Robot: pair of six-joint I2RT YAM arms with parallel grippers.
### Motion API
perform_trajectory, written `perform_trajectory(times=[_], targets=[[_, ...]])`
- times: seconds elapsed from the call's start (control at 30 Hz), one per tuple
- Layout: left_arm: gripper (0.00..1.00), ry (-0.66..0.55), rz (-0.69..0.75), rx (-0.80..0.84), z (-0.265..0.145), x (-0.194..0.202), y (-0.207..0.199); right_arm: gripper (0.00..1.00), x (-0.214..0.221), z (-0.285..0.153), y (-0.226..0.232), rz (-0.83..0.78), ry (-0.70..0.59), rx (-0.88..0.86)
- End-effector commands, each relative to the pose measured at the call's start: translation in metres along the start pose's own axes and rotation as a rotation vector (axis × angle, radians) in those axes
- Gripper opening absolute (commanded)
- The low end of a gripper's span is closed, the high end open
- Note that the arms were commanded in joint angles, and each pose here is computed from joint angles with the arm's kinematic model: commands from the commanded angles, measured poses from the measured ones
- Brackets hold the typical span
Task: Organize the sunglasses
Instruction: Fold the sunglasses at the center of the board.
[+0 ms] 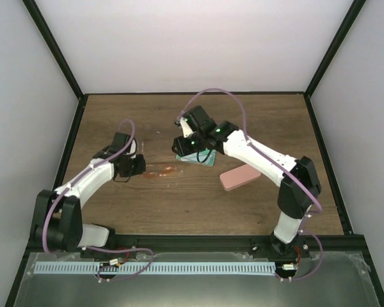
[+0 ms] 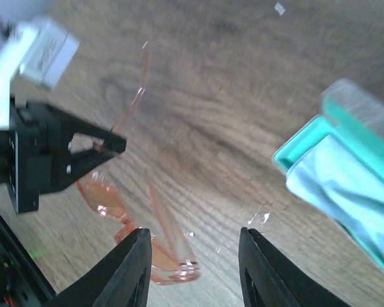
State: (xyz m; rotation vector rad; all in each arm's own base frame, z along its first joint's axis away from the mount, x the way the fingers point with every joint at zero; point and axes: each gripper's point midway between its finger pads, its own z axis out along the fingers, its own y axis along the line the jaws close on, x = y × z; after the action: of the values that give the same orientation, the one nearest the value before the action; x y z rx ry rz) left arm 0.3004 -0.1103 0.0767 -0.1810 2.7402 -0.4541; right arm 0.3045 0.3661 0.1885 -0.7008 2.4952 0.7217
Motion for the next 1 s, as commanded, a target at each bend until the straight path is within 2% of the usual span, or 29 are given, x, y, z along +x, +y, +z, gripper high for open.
perform_trajectory(times=[0.0,0.17,0.37,0.43,0.63,0.83,0.97], targets=[[0.04,-0.184,-0.04,-0.079,-0.012,-0.015,0.019,0.4,-0.01,-0.016,-0.005,0.06,-0.057,0.005],[0.05,-0.183,-0.059,-0.166,-0.007,-0.006,0.039,0.41,0.013,0.001,-0.004,0.075,0.025,-0.039],[0.05,0.042,-0.121,-0.194,0.024,0.036,0.049,0.42,0.037,0.021,-0.007,0.104,0.139,-0.054],[0.04,0.077,-0.148,-0.175,0.031,0.047,0.047,0.42,0.041,0.024,-0.01,0.109,0.15,-0.044],[0.07,0.096,-0.16,-0.147,0.034,0.058,0.041,0.42,0.047,0.026,-0.01,0.117,0.162,-0.056],[0.16,0.149,-0.128,-0.157,0.041,0.069,0.045,0.43,0.056,0.033,-0.015,0.126,0.185,-0.038],[0.21,0.143,-0.119,-0.146,0.037,0.067,0.041,0.43,0.056,0.035,-0.015,0.133,0.195,-0.046]])
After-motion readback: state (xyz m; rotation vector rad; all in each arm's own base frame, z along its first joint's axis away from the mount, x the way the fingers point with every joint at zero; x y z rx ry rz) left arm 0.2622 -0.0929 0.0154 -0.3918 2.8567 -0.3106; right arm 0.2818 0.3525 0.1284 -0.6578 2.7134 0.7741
